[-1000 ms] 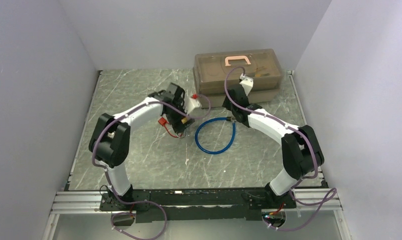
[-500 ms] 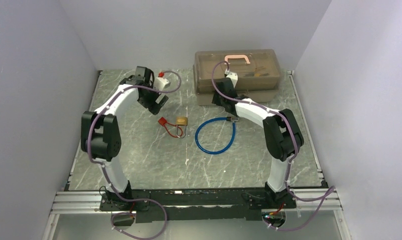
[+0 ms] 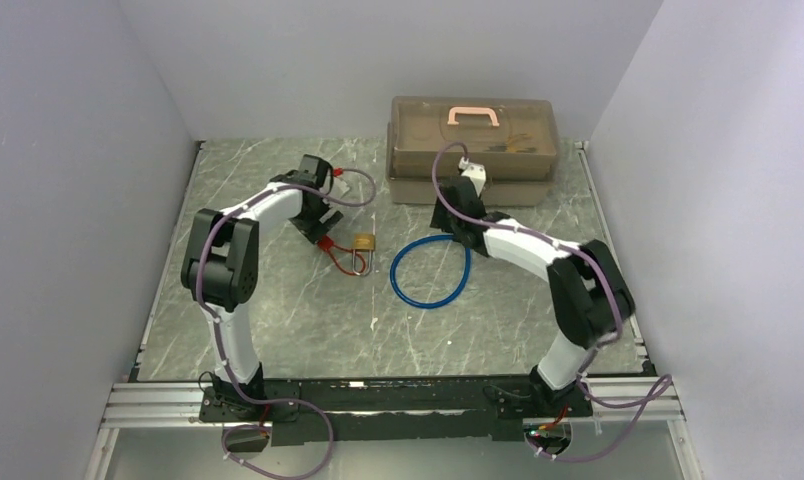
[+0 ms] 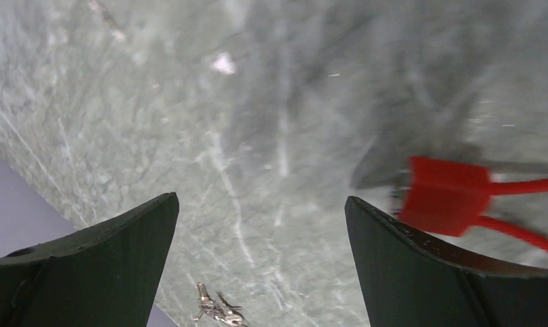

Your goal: Unlock with the key

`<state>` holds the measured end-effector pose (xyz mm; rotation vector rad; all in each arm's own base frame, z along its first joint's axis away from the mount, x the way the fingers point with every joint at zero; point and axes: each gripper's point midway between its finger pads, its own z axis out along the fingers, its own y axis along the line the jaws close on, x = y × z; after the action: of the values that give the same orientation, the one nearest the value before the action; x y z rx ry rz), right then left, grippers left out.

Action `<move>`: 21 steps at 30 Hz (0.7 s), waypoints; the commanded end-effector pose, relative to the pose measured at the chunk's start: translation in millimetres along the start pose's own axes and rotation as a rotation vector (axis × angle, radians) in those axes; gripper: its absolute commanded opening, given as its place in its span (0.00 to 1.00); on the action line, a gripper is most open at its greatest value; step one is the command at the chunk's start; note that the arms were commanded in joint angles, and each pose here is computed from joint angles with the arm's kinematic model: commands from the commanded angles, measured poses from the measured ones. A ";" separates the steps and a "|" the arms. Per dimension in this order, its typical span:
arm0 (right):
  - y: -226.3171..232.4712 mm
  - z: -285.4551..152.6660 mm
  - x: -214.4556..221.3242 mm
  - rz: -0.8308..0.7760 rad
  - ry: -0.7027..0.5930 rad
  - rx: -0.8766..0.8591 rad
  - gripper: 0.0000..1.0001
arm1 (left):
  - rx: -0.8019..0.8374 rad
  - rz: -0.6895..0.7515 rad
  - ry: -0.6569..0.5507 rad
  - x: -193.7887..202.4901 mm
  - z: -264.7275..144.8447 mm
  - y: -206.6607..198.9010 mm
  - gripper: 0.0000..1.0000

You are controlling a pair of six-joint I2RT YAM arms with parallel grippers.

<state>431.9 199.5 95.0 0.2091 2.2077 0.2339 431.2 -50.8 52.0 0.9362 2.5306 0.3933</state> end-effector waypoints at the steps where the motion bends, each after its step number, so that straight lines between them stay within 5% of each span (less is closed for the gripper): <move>1: -7.3 -45.4 6.5 0.032 -0.065 0.002 0.53 | -0.023 0.110 -0.010 -14.6 3.4 -33.2 0.99; 9: -55.6 -74.7 57.9 0.038 0.006 0.086 0.62 | 0.039 0.197 -0.009 -22.7 5.0 -78.7 0.98; 21: -82.5 -52.1 100.4 0.050 0.095 0.210 0.53 | 0.308 0.382 -0.105 -28.1 -26.4 -179.2 0.97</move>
<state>312.4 140.7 31.7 0.3079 2.3522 0.0643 388.9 -171.7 35.0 1.3465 2.3366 0.3060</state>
